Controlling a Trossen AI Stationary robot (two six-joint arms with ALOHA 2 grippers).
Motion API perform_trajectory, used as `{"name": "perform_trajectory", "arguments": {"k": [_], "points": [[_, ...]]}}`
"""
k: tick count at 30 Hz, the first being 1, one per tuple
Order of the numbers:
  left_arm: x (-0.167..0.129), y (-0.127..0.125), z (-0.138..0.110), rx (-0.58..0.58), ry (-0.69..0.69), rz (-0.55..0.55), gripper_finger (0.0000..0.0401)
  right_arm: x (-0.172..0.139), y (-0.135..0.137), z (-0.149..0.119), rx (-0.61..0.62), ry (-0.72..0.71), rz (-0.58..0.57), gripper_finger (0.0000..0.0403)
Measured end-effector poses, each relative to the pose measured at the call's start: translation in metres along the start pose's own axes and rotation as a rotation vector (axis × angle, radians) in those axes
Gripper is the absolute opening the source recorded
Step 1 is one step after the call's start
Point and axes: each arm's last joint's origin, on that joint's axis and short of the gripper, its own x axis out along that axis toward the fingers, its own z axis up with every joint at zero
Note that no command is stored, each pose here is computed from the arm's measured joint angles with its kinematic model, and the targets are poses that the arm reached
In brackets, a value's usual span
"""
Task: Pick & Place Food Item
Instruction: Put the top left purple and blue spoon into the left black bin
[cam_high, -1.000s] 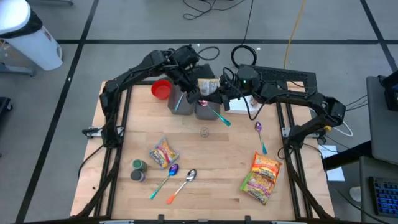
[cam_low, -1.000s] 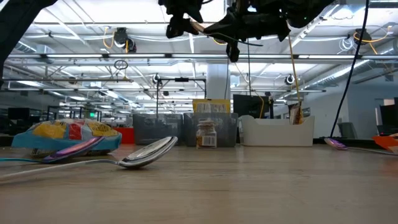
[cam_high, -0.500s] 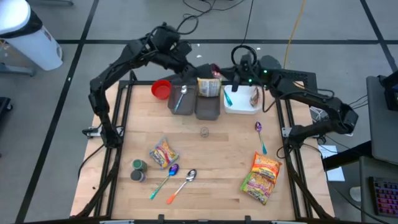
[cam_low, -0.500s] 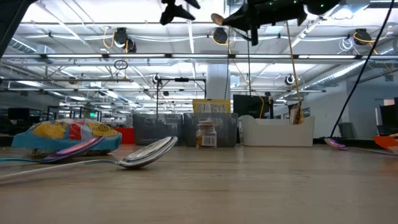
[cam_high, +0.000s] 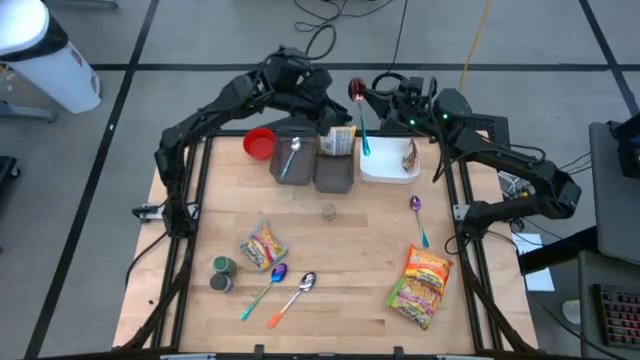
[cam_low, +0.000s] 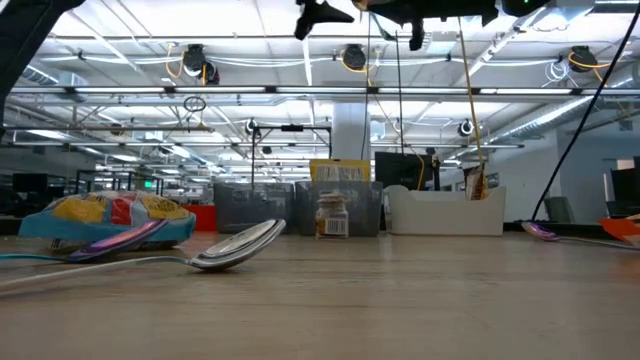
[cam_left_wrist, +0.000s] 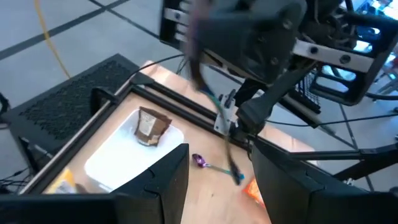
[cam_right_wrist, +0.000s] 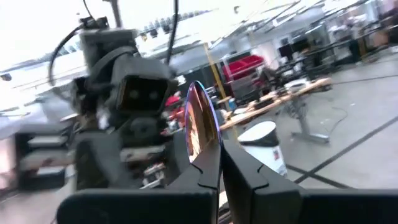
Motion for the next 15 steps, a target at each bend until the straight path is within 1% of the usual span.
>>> {"name": "perform_trajectory", "arguments": {"k": [5,7,10,15], "points": [[0.012,-0.003,-0.001,0.008,-0.021,-0.021,0.0182,0.000,0.003,0.005,-0.009,-0.062,0.001,0.0000],[0.015,-0.005,0.001,0.021,-0.056,-0.038,0.0182,0.000,0.003,0.005,-0.013,-0.065,0.001,0.0000],[0.016,-0.006,0.003,0.024,-0.083,-0.051,0.0182,0.000,0.002,0.005,-0.012,-0.070,-0.018,0.0000],[0.016,-0.006,0.005,0.027,-0.097,-0.042,0.0182,0.000,0.004,0.009,-0.014,-0.109,-0.003,0.0000]]}}
